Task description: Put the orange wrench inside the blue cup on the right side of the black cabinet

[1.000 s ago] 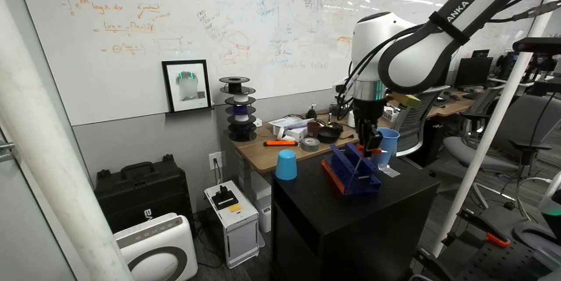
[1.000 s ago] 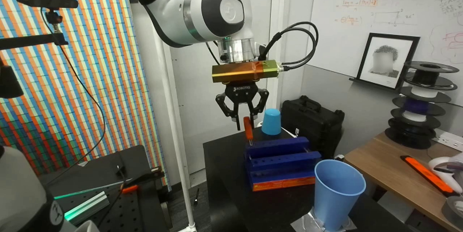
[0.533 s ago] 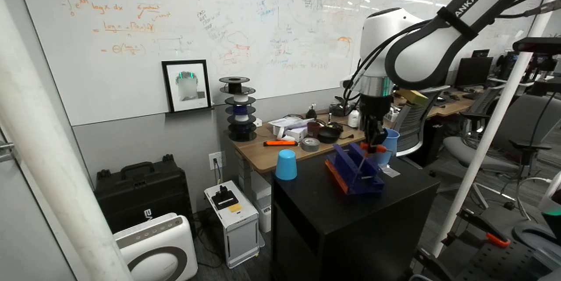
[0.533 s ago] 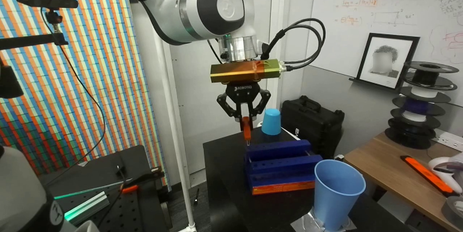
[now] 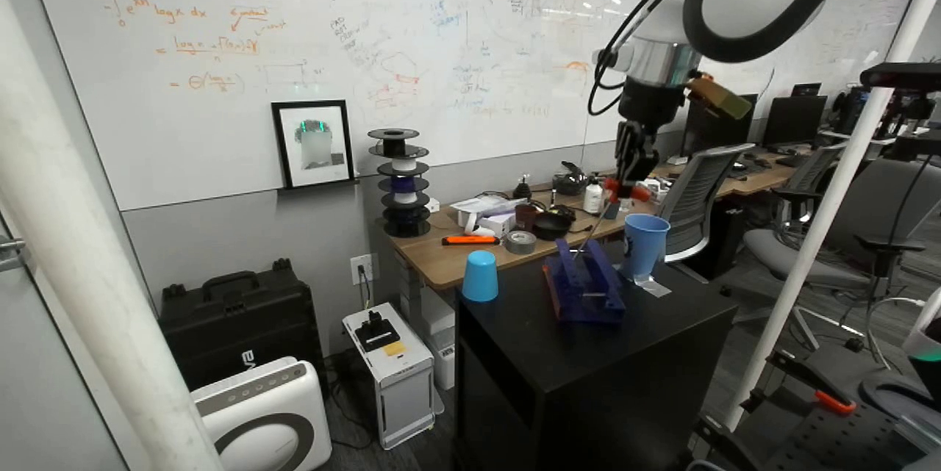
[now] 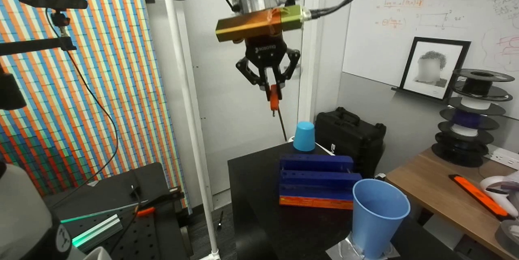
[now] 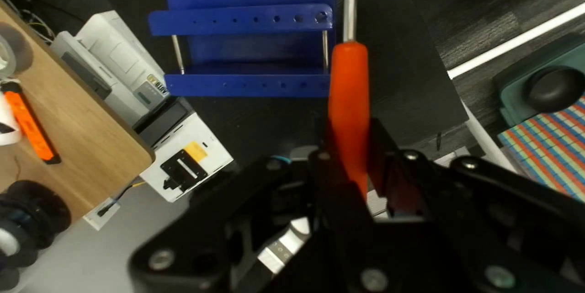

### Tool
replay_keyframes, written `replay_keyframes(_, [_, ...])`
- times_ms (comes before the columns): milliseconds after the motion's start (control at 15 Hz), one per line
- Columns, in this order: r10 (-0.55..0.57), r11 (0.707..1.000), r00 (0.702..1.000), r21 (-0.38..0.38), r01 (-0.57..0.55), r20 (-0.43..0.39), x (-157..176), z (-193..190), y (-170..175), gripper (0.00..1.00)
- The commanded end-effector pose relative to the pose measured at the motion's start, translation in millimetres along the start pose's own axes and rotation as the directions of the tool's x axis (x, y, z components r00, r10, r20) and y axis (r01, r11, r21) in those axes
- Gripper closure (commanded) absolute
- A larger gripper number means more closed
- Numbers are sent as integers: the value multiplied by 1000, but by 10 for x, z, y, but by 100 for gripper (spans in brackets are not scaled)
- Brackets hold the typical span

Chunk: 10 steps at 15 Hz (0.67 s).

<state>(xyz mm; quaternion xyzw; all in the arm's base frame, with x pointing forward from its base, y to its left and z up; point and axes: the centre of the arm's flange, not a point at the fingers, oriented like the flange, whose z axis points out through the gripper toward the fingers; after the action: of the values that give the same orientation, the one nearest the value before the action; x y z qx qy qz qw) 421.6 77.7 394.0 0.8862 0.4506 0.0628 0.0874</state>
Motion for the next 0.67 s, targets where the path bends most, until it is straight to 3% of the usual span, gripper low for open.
replay_keyframes(0, [87, 994, 995, -54, -90, -53, -212, -641, 121, 86])
replay_keyframes(133, [179, 981, 983, -69, -182, -43, -362, -786, 374, 86])
replay_keyframes(267, [300, 950, 953, -82, -302, -36, -567, -841, 682, 86])
replay_keyframes(600, [527, 849, 850, -73, -524, 24, -1027, -687, 1329, 86])
